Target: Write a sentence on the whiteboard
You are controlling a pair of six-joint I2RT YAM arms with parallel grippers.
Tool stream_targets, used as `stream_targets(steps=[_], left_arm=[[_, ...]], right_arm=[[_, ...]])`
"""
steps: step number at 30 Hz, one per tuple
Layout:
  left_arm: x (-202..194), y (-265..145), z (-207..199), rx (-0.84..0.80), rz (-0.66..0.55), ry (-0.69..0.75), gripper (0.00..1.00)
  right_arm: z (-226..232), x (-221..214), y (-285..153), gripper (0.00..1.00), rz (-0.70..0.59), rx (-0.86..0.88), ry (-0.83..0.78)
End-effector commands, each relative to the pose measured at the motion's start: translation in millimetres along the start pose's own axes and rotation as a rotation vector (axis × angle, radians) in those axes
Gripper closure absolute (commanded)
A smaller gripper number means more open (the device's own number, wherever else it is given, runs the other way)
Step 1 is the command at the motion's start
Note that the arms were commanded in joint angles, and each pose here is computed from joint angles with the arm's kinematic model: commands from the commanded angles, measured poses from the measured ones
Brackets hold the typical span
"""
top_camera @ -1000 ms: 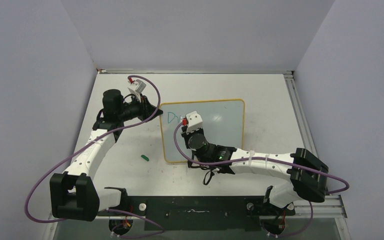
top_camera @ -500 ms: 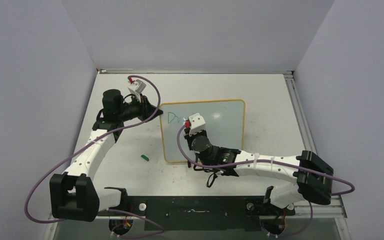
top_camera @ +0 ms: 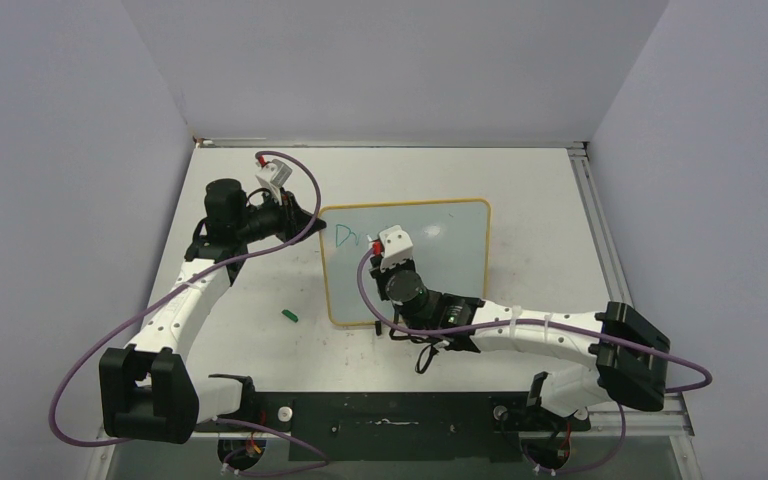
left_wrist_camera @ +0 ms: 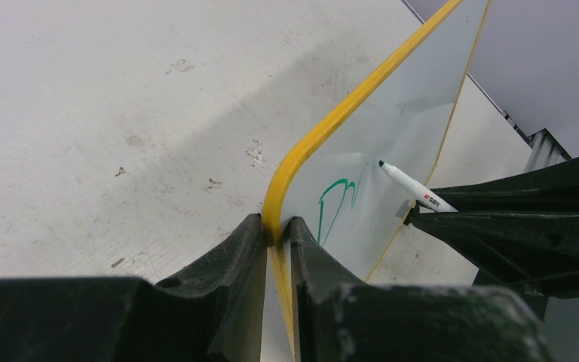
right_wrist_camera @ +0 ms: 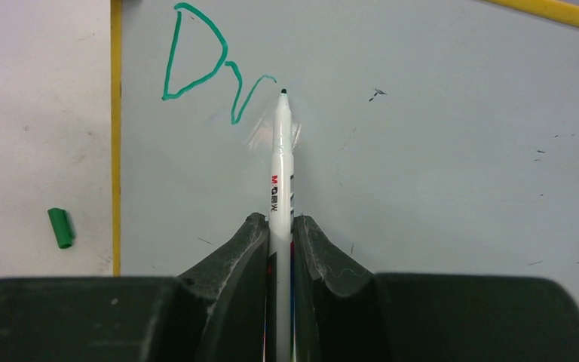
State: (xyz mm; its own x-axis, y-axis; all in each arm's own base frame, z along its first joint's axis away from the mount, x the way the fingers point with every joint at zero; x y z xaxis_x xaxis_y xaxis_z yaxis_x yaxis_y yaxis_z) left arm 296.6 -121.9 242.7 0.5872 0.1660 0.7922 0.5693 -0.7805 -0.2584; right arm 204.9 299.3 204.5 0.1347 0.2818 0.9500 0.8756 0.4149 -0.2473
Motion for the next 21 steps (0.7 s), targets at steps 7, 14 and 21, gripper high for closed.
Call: stream_targets(steps=[7,14,21], left_arm=[[13.0,-3.9,-10.0,-0.031,-0.046,0.059,1.00],[13.7,-4.4,-10.3,-0.031,-0.049,0.061,1.00],[13.8,-4.4,-10.4,-0.031,-0.049,0.061,1.00]], right_arm=[[1.0,2.0,9.1,0.95,0.022,0.012,0.031],[-3.5,-6.1,5.2,0.95,0.051,-0.009,0.039],[-12.5,-12.8,0.1,0.95,0.072,-0.053,0.039]])
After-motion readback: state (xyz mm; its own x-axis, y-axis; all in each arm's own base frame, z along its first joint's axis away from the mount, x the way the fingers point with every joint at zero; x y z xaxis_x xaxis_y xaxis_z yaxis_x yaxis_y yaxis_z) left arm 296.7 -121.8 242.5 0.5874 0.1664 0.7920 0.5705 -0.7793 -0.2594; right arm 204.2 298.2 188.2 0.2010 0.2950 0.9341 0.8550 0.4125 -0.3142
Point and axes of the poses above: each gripper's point midway between its finger pads, its own y axis out along the fingers, its own z axis along the line the jaws close on, x = y × z, the point moved 6 cm from there along -y, back along the fingers, and after that the axes turned 9 degrees about -y, right-handed, at the moved point
